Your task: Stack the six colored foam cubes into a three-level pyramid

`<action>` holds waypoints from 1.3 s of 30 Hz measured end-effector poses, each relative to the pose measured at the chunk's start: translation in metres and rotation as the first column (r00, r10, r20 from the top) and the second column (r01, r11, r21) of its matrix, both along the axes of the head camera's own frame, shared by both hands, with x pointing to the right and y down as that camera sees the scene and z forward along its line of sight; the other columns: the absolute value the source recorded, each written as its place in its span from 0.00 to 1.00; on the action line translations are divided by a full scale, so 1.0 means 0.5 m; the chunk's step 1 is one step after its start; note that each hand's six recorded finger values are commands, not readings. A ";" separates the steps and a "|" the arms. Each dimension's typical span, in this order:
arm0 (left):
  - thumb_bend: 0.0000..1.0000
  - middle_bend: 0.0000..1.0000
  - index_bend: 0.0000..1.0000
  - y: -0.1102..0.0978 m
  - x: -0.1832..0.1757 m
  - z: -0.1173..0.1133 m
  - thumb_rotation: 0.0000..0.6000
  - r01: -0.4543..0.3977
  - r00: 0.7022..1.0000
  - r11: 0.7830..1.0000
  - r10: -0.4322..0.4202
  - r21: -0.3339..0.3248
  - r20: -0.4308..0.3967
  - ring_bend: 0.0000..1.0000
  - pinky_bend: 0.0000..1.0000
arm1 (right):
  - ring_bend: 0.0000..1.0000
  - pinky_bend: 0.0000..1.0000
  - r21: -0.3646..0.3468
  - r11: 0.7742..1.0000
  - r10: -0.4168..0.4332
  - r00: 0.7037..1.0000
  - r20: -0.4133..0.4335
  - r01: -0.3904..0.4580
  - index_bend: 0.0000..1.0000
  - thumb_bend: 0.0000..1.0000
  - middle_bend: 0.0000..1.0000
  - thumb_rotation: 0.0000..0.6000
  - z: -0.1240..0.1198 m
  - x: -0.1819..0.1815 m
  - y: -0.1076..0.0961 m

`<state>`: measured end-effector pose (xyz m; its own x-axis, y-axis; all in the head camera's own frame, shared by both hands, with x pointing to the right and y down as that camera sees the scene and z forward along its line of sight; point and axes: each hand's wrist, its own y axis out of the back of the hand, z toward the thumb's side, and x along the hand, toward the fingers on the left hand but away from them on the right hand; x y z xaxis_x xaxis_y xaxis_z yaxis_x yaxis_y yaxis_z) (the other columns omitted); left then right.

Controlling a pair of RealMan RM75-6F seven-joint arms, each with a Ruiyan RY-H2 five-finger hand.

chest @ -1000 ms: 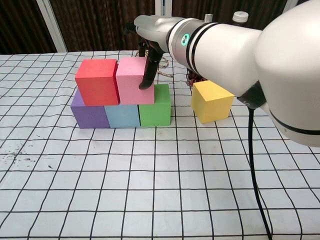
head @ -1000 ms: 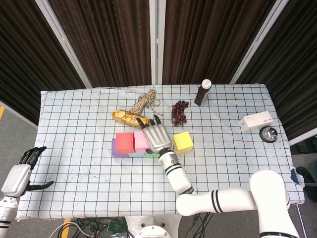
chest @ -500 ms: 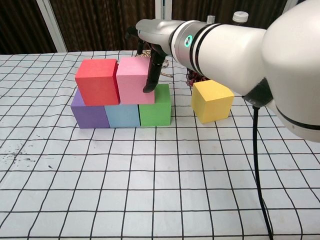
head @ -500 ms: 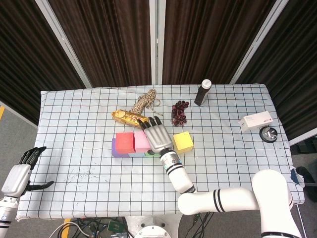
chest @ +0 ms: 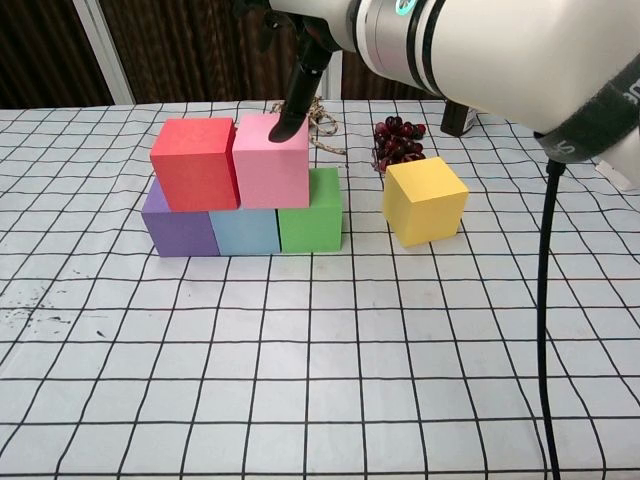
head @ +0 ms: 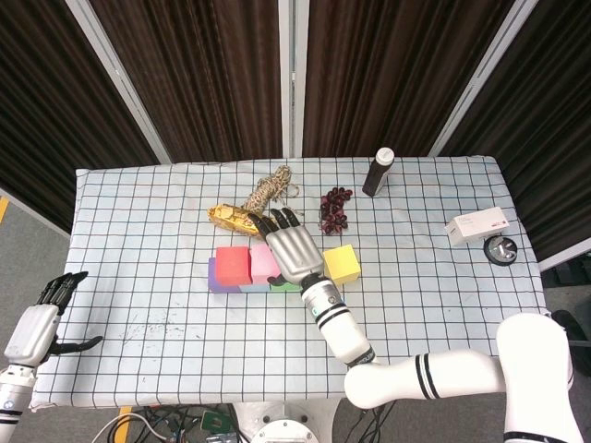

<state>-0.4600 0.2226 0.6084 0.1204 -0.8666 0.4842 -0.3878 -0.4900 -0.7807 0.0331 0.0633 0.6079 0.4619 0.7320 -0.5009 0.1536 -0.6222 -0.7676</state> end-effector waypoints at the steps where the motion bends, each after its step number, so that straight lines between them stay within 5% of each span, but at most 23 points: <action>1: 0.00 0.08 0.03 0.000 0.000 0.000 1.00 0.001 1.000 1.000 -0.001 0.000 0.000 0.00 0.00 | 0.02 0.00 -0.004 1.000 -0.001 1.000 0.008 0.001 0.00 0.00 0.18 1.00 -0.001 -0.006 0.000; 24: 0.00 0.08 0.03 0.002 -0.011 0.003 1.00 0.017 1.000 1.000 -0.017 -0.007 -0.001 0.00 0.00 | 0.02 0.00 -0.081 0.996 -0.033 0.999 -0.014 0.032 0.00 0.00 0.24 1.00 0.055 -0.146 0.010; 39: 0.00 0.08 0.03 0.001 -0.022 0.004 1.00 0.024 1.000 1.000 -0.024 -0.001 0.008 0.00 0.00 | 0.03 0.00 -0.080 0.997 -0.017 0.999 -0.041 0.014 0.00 0.06 0.33 1.00 0.068 -0.163 0.006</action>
<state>-0.4711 0.2229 0.6104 0.0955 -0.8688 0.4859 -0.3935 -0.4813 -0.7832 -0.0485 0.0665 0.6420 0.4508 0.6817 -0.5762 0.1124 -0.6838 -0.7210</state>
